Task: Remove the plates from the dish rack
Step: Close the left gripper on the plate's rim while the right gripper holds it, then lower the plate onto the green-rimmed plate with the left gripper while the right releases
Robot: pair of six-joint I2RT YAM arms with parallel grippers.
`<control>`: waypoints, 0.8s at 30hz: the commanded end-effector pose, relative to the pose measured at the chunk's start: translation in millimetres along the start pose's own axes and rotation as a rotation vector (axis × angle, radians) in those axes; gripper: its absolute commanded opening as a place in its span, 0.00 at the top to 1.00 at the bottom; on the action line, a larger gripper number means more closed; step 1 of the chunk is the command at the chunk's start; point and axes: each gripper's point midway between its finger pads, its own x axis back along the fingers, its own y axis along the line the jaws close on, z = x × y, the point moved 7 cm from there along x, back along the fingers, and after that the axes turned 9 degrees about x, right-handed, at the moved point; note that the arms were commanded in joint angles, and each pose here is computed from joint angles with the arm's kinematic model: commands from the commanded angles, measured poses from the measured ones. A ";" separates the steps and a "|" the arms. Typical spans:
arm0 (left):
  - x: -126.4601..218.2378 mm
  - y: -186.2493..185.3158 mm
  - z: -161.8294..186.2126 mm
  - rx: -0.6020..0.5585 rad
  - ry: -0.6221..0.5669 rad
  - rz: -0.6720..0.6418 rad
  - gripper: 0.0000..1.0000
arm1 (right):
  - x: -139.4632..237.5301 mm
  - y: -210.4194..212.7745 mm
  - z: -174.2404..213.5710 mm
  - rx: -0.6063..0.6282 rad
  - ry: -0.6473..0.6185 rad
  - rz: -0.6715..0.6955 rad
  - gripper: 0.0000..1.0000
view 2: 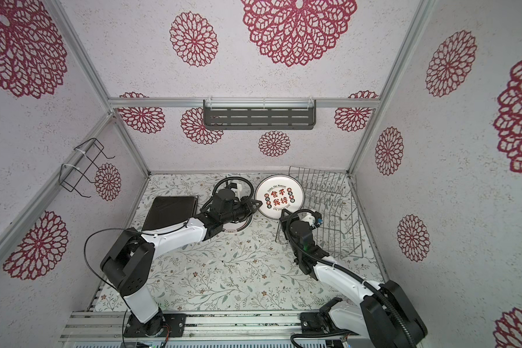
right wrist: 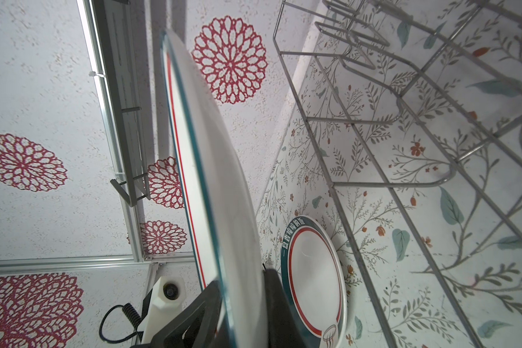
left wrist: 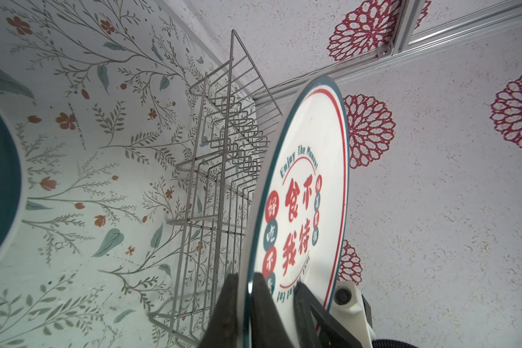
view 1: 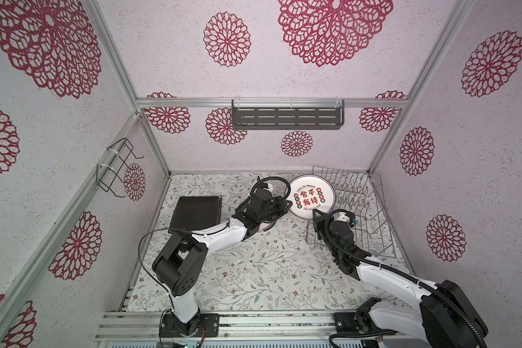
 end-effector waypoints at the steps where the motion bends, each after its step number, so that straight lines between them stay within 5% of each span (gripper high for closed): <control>1: -1.4 -12.1 0.7 -0.041 -0.003 0.052 0.95 | 4.4 42.9 -7.9 -0.004 -0.020 -0.149 1.00; 17: 10.6 -16.5 -17.3 0.044 -0.029 0.168 1.00 | 5.3 40.5 -5.5 0.014 0.001 -0.144 0.51; 24: 27.1 -16.3 -35.4 0.044 -0.062 0.170 1.00 | 2.8 46.3 -2.7 0.061 0.045 -0.108 0.44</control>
